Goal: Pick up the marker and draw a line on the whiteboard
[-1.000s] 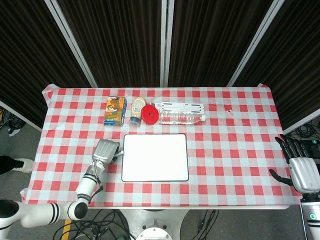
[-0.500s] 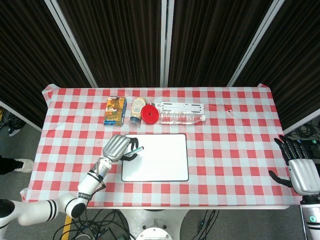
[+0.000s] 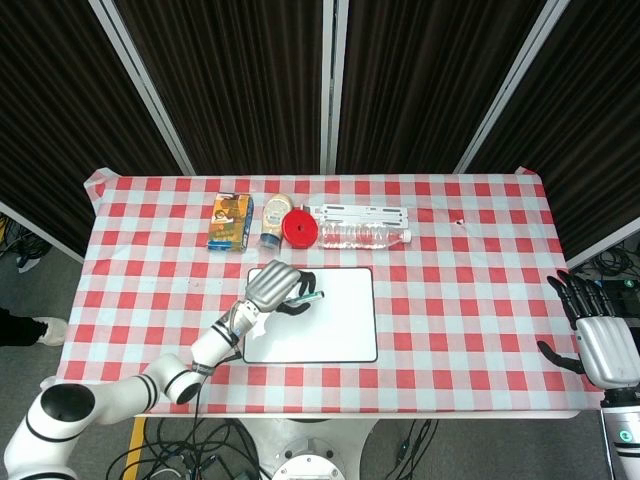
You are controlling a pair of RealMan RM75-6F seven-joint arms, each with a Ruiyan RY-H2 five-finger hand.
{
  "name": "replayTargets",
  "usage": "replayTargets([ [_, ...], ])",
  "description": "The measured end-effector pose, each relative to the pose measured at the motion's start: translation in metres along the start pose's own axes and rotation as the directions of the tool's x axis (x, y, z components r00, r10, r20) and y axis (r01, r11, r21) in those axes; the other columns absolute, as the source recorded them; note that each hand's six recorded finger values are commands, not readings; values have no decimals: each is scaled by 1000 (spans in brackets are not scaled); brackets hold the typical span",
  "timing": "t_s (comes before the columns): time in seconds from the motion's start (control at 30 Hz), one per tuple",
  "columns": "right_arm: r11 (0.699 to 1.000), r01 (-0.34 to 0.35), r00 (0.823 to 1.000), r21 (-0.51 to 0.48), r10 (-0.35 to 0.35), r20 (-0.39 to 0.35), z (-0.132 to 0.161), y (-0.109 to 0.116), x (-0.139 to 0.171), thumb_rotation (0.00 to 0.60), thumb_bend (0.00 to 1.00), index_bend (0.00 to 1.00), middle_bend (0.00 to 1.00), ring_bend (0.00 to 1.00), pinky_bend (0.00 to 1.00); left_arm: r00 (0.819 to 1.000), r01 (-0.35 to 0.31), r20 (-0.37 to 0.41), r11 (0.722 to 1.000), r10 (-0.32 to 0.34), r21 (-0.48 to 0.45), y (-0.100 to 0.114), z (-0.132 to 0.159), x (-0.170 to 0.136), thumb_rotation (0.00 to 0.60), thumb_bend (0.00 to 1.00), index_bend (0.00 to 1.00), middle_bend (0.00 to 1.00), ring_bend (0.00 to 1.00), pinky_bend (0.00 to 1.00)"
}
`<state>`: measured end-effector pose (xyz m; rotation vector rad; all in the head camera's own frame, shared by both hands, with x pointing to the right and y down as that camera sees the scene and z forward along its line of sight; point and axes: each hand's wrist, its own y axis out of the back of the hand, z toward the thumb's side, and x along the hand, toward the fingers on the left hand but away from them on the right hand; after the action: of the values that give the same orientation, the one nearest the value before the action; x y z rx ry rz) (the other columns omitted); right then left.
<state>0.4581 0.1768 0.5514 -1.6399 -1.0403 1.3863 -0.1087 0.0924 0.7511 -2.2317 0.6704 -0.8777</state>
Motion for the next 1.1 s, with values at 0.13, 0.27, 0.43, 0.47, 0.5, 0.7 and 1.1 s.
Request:
replayTargets([
  [0.13,1000,-3,1000,-2,3,3,-1,-1,-1,600,101,0,28,0,0,1000,10,-5,1000,-10,-1,-7,0,10,600,397,568,594,686,889],
  [0.27,1000,-7,1000,-3,7,10,-3,-2,-2,600,101,0,28,0,0,999,21,-24,1000,-21,-2,-13,-5,15,600,397,568,594,682,889],
  [0.43,1000,-11,1000,-5,11,9,-3,-3,-1,600,101,0,28,0,0,998,44,-42,999,-45,-22,-23,-10,13,600,398,568,595,682,889],
  [0.47,1000,-13,1000,-5,13,7,-3,-4,-1,600,101,0,28,0,0,998,48,-45,999,-49,-26,-24,-11,12,600,399,568,596,682,889],
  [0.5,1000,-14,1000,-5,14,5,-2,-4,-1,600,101,0,28,0,0,998,50,-47,998,-52,-30,-25,-12,10,600,399,568,596,681,888],
  [0.7,1000,-24,1000,-6,24,-11,2,-8,-1,600,101,0,28,0,0,996,69,-56,996,-73,-61,-30,-17,-6,600,399,568,597,681,888],
  [1.1,1000,-5,999,-3,5,-50,10,-2,0,600,101,0,28,0,0,994,48,-93,990,-61,-131,-24,-18,-47,600,399,566,593,671,888],
])
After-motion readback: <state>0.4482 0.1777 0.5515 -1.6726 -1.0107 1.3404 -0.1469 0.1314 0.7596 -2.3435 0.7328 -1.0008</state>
